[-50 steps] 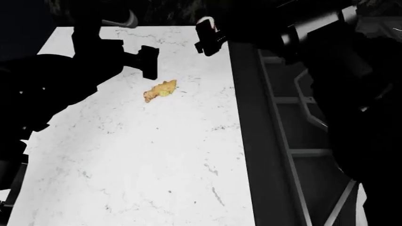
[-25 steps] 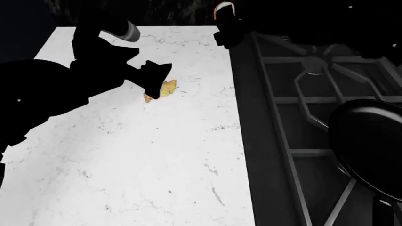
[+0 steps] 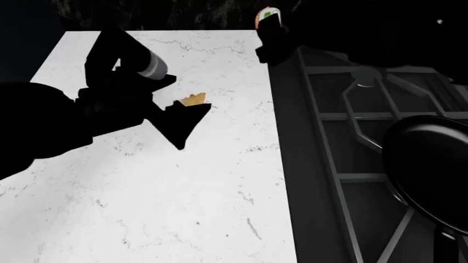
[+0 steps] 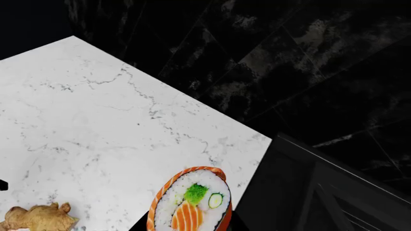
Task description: Place both pans onto different burners. Then place the ginger and the sushi on different pans.
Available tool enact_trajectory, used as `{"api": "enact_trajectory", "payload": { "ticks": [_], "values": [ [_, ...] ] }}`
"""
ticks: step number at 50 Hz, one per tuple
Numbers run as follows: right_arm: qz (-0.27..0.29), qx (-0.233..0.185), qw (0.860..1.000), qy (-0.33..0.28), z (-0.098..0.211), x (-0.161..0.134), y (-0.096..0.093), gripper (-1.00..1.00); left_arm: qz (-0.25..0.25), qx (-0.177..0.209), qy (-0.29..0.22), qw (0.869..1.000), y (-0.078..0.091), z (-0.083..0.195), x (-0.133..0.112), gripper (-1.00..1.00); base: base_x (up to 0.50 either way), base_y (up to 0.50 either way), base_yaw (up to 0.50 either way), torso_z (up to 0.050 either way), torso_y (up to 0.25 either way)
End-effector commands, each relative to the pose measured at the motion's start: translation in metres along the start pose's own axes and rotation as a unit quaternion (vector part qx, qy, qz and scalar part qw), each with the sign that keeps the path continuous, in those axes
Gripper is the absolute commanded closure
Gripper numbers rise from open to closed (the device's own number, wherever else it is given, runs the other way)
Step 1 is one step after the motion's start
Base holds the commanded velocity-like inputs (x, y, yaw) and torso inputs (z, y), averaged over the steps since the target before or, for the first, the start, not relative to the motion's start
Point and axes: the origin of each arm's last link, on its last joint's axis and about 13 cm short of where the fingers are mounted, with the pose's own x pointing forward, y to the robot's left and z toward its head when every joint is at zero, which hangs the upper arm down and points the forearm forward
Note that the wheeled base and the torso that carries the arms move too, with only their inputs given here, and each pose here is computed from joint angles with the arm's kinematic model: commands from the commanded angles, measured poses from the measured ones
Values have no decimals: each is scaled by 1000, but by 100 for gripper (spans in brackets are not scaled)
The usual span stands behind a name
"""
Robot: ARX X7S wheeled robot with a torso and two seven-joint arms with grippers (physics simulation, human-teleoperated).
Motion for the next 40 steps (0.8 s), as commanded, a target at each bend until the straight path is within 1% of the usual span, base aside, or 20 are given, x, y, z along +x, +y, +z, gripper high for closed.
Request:
{"api": "enact_trajectory", "payload": {
  "ticks": [1,7,20,35,40],
  "values": [
    [-4,-4,1000,-6,-2,-4,1,100,-5,13,22,1000,-4,-6,-2,-100,0,0,0,0,0],
    [-1,-3,1000,-9,-3,-4,2,100,8,10,35,999,-2,-9,1,-100,0,0,0,0,0],
    [-1,1,1000,-11,-5,-6,3,100,25,13,42,999,-1,-13,9,-100,0,0,0,0,0],
    [0,3,1000,-12,-7,-6,3,100,54,26,53,997,5,-16,15,-100,0,0,0,0,0],
    [-1,3,1000,-12,-9,-6,3,100,67,35,66,995,8,-22,19,-100,0,0,0,0,0]
  ]
}}
